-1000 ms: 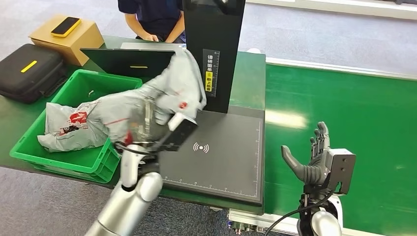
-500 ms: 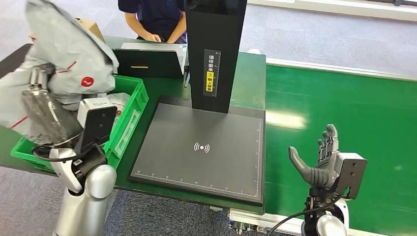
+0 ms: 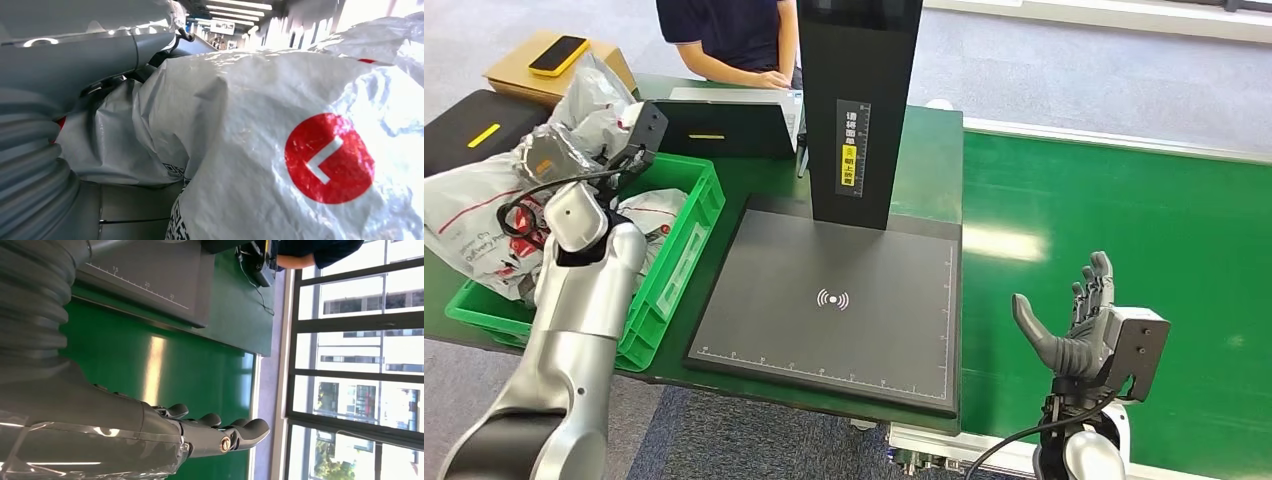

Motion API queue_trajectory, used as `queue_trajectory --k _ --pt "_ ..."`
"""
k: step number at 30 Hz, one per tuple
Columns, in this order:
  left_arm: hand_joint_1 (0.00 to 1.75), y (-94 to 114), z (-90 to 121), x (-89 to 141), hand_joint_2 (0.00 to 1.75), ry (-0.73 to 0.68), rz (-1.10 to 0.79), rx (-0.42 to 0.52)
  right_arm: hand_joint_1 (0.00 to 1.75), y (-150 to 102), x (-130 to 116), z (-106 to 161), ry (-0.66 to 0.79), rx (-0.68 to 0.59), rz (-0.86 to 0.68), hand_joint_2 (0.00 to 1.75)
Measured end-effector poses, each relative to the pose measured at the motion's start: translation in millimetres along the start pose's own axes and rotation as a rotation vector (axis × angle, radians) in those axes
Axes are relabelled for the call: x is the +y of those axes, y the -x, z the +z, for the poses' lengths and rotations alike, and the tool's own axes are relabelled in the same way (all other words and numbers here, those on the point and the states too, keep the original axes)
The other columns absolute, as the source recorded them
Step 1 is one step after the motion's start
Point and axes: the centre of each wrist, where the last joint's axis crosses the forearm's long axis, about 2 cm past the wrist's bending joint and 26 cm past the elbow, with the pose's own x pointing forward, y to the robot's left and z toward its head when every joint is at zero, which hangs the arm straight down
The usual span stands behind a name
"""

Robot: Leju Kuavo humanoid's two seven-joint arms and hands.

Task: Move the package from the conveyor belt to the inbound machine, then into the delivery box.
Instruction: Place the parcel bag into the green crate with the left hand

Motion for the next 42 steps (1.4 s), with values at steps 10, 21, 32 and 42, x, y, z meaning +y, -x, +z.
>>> queue_trajectory --k 10,21,32,42 --pt "0.0 19.2 -16.7 -17.6 1.75 0.292 -0.108 0.055 0.0 3.6 4.4 3.7 0.002 0.028 -0.005 1.75" --pt "0.0 21.9 -20.5 -13.2 1.75 0.235 0.107 0.092 0.0 5.5 1.2 16.2 0.03 0.06 0.006 1.75" --pt "0.0 6.8 1.5 0.3 1.75 -0.182 0.813 -0.147 0.0 0.7 -9.4 37.3 0.064 0.075 0.026 1.75" --pt "0.0 -41.6 127.2 -37.4 1.75 0.011 1.62 -0.745 0.0 -3.5 -3.0 27.9 0.013 0.002 -0.017 1.75"
